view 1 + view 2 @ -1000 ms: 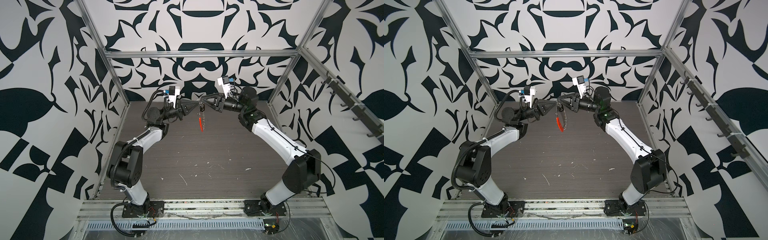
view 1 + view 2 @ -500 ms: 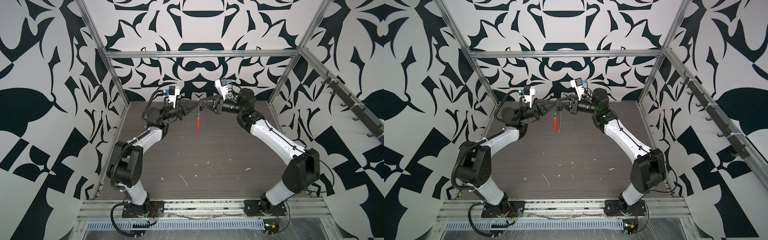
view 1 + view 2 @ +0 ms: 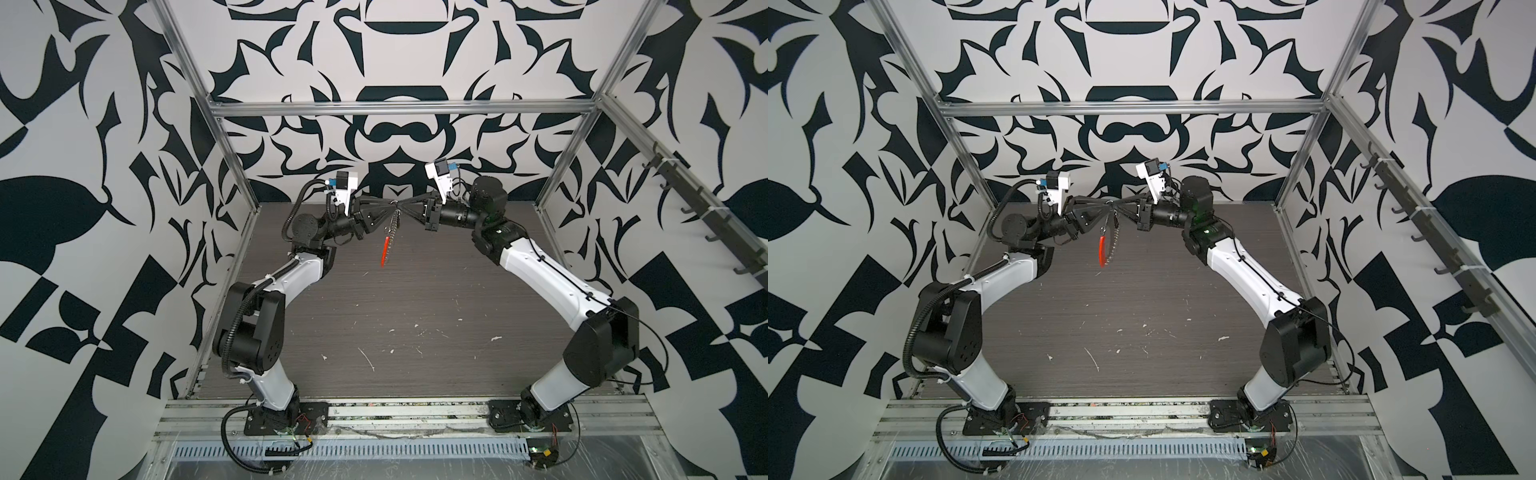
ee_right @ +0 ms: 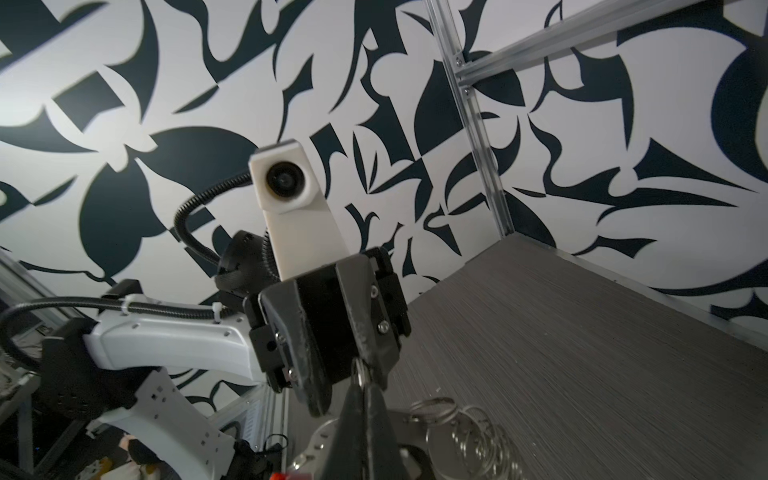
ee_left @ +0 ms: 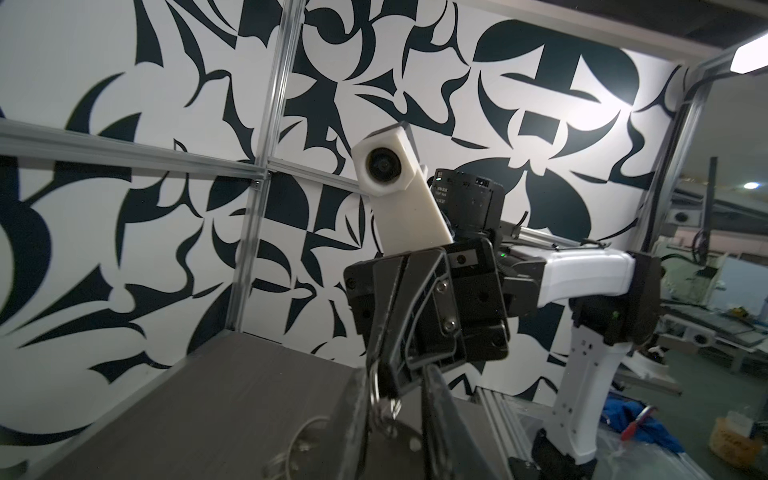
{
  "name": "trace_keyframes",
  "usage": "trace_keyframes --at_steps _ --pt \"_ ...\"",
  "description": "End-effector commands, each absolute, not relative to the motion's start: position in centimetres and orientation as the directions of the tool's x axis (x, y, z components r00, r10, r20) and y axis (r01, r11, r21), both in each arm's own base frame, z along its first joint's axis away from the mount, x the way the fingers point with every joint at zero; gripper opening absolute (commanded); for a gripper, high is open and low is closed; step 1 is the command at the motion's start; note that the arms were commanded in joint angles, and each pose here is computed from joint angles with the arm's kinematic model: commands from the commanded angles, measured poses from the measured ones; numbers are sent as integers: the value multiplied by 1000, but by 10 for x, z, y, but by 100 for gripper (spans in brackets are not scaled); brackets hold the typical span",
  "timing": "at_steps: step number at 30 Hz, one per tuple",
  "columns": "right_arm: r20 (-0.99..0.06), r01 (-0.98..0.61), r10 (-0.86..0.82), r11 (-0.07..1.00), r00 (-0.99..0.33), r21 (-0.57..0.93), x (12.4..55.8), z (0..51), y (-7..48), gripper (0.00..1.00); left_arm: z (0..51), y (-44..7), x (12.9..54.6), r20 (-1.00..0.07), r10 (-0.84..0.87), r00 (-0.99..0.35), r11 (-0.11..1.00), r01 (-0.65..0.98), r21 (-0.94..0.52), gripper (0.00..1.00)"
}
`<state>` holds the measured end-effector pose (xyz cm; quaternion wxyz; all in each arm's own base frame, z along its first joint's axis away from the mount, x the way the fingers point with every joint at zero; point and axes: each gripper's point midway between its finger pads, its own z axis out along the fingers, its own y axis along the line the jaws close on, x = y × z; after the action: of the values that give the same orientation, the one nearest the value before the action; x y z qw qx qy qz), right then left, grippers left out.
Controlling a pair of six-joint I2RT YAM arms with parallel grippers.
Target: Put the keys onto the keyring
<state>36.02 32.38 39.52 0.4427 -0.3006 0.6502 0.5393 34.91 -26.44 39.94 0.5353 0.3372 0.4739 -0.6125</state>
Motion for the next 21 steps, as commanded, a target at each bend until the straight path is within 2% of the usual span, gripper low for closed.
trace_keyframes --at_steps 1,6,10,14,16,21 --pt "-956 -897 25 339 -294 284 362 407 317 0 394 -247 346 -939 -306 -159 55 981 -185 29" --pt "-966 -901 -102 395 -237 179 365 385 324 0 368 -243 344 -956 -220 -195 60 975 -213 19" --pt "-965 -916 -200 393 -172 82 359 371 332 0 343 -245 338 -973 -113 -199 80 975 -209 18" --pt "-963 -929 -217 362 -160 73 354 368 336 0 318 -247 331 -985 62 -162 156 976 -151 18" --pt "-962 -937 -218 338 -163 82 350 367 340 0 312 -248 323 -980 133 -145 147 981 -125 18" --pt "-963 -951 -213 292 -163 97 340 370 350 0 310 -248 317 -973 163 -163 116 983 -145 18"
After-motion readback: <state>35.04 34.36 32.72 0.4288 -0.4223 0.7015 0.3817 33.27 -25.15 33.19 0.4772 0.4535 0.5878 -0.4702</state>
